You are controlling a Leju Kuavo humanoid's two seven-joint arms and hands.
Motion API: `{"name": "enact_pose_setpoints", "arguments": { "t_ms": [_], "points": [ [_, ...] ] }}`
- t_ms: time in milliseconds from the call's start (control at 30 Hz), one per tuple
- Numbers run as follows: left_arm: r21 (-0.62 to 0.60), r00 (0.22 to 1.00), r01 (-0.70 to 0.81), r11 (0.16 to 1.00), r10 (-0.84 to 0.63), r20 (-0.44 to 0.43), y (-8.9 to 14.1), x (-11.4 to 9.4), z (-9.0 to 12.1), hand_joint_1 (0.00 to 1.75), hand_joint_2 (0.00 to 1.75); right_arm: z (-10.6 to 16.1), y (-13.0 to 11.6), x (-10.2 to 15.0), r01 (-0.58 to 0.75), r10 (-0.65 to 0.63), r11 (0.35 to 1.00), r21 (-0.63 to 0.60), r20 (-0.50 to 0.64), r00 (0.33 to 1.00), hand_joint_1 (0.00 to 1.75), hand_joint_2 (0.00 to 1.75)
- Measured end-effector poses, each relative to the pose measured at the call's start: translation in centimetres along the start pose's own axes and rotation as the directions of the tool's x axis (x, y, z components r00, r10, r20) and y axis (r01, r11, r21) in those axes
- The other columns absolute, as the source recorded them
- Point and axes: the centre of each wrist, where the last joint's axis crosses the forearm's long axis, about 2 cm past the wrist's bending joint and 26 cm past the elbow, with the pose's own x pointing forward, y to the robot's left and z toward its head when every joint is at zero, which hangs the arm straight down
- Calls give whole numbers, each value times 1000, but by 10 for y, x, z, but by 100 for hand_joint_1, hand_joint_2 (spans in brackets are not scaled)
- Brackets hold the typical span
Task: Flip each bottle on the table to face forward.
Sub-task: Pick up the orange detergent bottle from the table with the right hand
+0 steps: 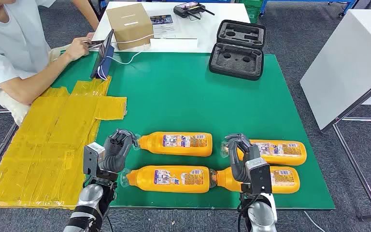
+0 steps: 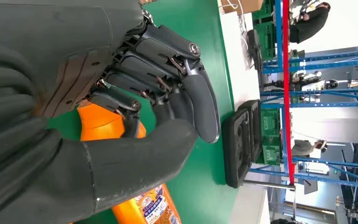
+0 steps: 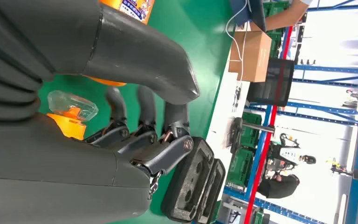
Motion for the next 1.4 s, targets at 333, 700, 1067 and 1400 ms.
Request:
{"name": "enact_pose_setpoints", "arguments": {
  "t_ms": [333, 700, 1067, 1400],
  "points": [
    [367, 845, 464, 806, -527, 89, 2, 51, 43, 175, 175, -1, 23, 33, 6, 8, 997, -80, 176, 984, 175, 175],
    [356, 780, 504, 787, -592, 203, 2, 77, 48, 175, 175, -7, 26, 50, -27, 32, 999, -20, 273, 961, 175, 175],
    [359, 761, 527, 770, -616, 204, 6, 83, 49, 0, 175, -14, 22, 55, -173, 174, 985, -29, 279, 944, 0, 175],
    [352, 761, 535, 768, -619, 194, 7, 85, 50, 0, 175, -27, 20, 57, -432, 420, 902, -5, 245, 874, 0, 0]
  ]
}}
